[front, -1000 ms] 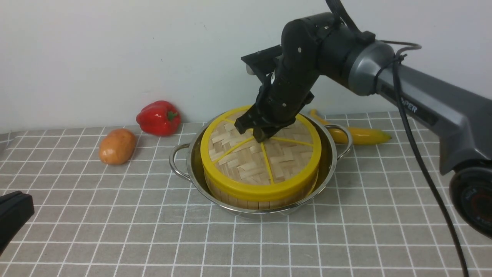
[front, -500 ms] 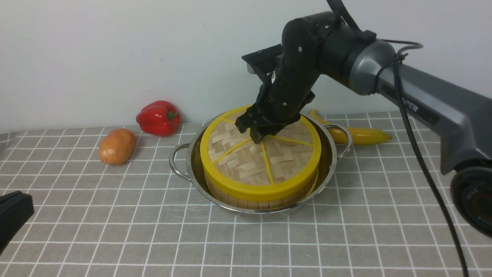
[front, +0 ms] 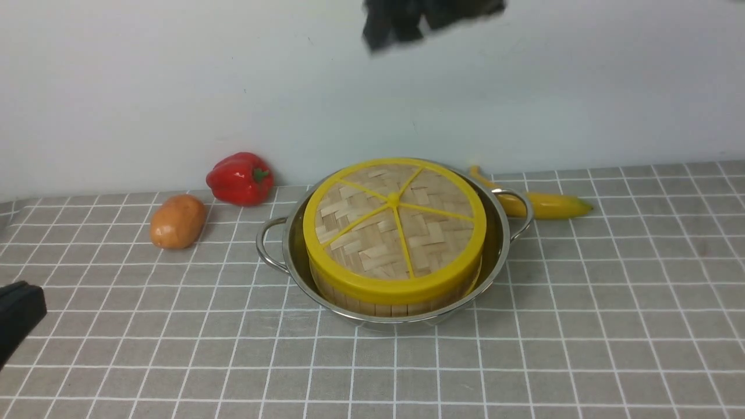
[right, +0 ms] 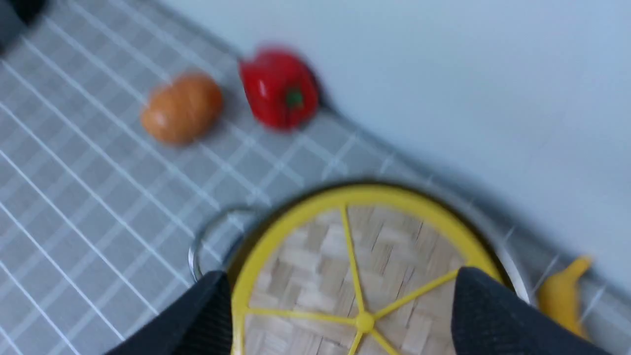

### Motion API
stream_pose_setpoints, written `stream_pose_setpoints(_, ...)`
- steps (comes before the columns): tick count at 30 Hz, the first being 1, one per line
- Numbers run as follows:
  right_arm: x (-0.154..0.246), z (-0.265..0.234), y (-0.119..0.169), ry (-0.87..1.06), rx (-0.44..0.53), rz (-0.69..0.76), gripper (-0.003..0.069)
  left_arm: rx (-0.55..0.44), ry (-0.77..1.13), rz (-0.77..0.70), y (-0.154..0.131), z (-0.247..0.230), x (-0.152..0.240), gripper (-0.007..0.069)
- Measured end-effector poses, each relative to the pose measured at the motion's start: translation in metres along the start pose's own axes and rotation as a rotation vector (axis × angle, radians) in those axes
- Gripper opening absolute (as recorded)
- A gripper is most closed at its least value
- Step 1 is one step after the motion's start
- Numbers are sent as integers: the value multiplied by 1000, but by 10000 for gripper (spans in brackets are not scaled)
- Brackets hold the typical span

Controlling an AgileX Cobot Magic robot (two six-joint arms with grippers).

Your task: Place the steamer in the pot on the grey tablecloth, and put the lid on the steamer.

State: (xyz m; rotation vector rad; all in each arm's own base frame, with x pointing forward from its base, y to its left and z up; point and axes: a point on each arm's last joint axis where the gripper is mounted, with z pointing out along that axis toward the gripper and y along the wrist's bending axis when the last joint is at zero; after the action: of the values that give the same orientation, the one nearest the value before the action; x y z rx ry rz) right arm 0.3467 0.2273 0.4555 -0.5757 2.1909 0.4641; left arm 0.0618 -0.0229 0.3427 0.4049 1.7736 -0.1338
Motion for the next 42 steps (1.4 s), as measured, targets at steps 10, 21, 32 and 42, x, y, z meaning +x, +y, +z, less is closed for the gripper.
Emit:
stream_pose_setpoints(10,37,-247,5,-376,153,-86,368,-133,-69,153,12,-1,-7,10)
stream_pose_setpoints(21,214,-205,-17,-248,181,-56,76,-127,-77,-12,11,1,-5,21)
stream_pose_setpoints(32,282,-161,-24,-487,131,-118,-5,-113,14,-20,9,14,21,22)
stream_pose_setpoints(42,281,-162,-23,-514,118,-106,2,-112,22,-19,9,15,22,22)
